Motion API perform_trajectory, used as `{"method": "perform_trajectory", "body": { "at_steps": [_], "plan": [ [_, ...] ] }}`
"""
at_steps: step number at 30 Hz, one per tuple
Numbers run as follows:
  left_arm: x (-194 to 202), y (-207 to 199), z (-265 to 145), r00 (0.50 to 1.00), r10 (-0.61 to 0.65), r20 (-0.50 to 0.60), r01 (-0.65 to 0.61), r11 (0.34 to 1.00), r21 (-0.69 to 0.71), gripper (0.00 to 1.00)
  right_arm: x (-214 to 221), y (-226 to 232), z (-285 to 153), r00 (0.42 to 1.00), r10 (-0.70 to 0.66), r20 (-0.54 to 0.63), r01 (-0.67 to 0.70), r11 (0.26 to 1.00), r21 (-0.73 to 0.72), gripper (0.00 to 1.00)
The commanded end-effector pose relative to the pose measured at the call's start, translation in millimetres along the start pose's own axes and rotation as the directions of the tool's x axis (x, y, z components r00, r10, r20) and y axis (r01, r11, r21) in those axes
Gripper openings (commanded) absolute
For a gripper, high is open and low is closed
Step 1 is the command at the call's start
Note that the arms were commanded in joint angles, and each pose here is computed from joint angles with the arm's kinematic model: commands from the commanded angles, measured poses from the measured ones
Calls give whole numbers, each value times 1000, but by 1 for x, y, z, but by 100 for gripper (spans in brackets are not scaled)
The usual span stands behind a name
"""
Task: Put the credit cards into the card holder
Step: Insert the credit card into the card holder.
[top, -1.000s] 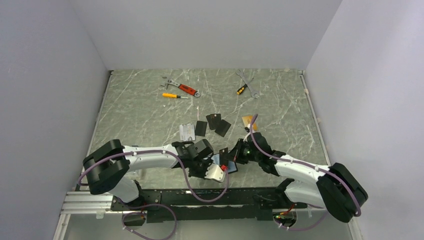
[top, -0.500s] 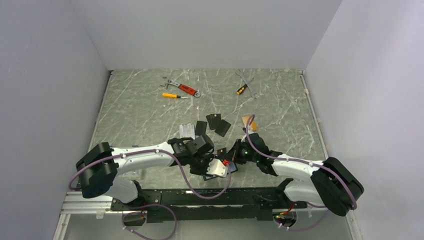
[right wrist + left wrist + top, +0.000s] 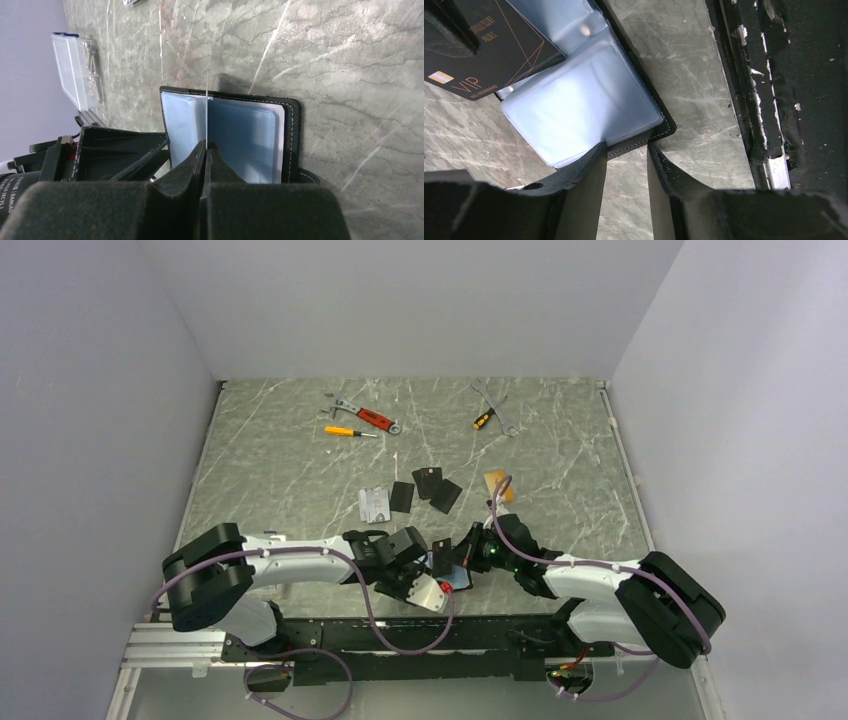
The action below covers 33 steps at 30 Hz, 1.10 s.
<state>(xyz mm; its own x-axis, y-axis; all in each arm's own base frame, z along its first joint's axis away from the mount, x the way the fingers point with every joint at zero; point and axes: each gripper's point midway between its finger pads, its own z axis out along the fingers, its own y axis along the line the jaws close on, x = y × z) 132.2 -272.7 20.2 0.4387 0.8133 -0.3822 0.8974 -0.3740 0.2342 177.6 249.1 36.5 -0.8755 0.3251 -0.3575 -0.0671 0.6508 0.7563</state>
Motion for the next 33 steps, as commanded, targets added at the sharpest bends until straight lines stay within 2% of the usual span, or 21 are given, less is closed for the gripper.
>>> {"method": "perform_trajectory", "body": {
  "at_steps": [1,12,18,33],
  "plan": [
    [1,1,5,1000,20,-6,-20,1000,-22,39,0,7,2,1000,17,23,-16,999,-40,0],
    [0,-10,8,1000,-6,-19,6,1000,15,27,7,8,-9,997,70,45,-65,992,-106,0],
    [-2,-10,7,1000,-9,-20,10,1000,17,25,2,10,-15,994,78,79,-67,990,-125,0],
    [-8,-9,6,1000,-9,-20,10,1000,27,21,14,8,-7,996,88,29,-83,987,-139,0]
  ]
}}
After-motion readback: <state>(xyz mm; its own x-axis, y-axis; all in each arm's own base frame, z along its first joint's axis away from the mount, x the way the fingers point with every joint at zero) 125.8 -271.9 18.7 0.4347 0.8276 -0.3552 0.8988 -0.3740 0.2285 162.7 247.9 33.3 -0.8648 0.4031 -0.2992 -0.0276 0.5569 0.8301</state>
